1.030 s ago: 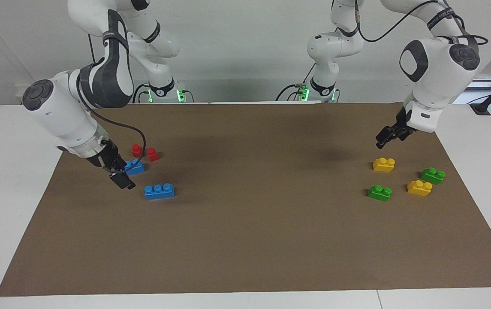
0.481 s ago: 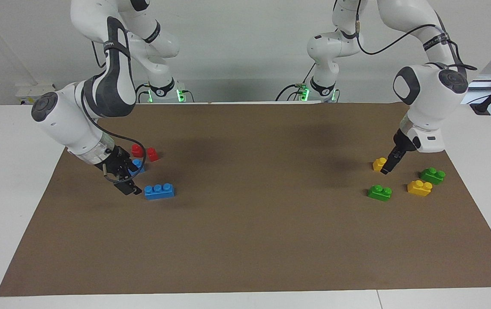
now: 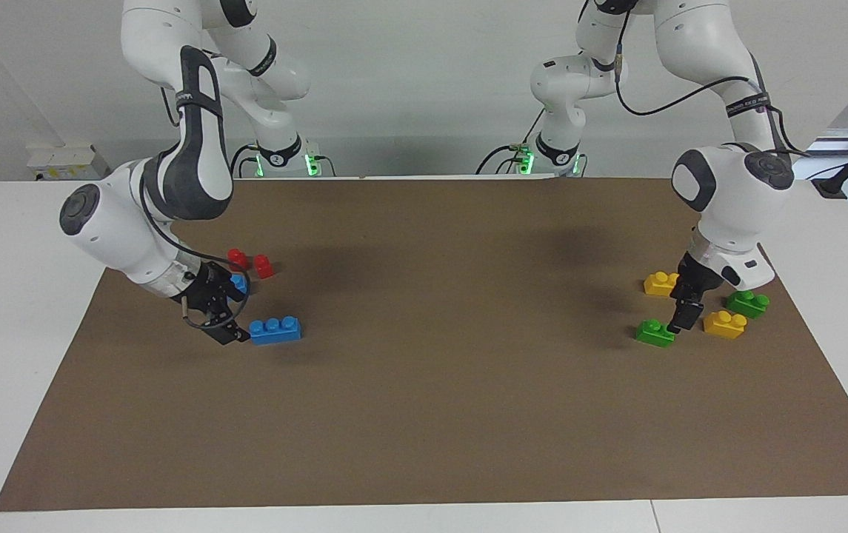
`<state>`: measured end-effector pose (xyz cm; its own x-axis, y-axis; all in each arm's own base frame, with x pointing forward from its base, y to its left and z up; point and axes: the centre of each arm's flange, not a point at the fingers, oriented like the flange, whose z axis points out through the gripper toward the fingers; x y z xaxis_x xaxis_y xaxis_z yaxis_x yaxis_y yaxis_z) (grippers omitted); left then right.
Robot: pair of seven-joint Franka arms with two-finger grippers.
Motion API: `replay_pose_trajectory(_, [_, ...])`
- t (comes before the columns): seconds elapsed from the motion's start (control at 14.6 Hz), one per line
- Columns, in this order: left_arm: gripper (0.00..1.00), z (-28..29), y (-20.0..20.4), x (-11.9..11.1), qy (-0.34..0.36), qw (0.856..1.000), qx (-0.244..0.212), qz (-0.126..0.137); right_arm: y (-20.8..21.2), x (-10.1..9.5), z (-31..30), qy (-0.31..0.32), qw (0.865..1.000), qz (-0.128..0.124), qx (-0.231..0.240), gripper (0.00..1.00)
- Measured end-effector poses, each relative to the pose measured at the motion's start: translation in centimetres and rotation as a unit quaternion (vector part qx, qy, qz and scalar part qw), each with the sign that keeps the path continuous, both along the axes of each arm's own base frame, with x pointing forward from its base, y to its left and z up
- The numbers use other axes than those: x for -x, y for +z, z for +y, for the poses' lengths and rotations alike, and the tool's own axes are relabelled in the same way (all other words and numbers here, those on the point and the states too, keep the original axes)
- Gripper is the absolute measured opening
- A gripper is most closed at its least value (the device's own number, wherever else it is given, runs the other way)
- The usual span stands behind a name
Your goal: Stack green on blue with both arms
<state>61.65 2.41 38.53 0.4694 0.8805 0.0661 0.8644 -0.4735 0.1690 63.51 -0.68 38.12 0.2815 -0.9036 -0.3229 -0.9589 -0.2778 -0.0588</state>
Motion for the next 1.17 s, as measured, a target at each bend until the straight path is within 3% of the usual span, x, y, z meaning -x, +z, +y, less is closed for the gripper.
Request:
replay_pose_trajectory(0.21, [1.00, 0.1, -1.6, -0.6, 0.011, 1.000, 0.004, 0.007, -1.1, 0.1, -0.7, -0.005, 1.000, 0.010, -0.001, 1.00])
replay_pose_trajectory(0.62, [1.00, 0.2, -4.7, -0.6, 0.018, 0.998, 0.003, 0.057, -2.7, 0.6, -1.0, -0.007, 1.000, 0.027, -0.003, 1.00])
replay_pose_trajectory(1.17, [1.00, 1.7, -5.9, -0.9, 0.061, 0.996, 0.005, 0.062, -4.8, 0.9, -0.8, -0.021, 0.998, 0.045, -0.025, 1.00])
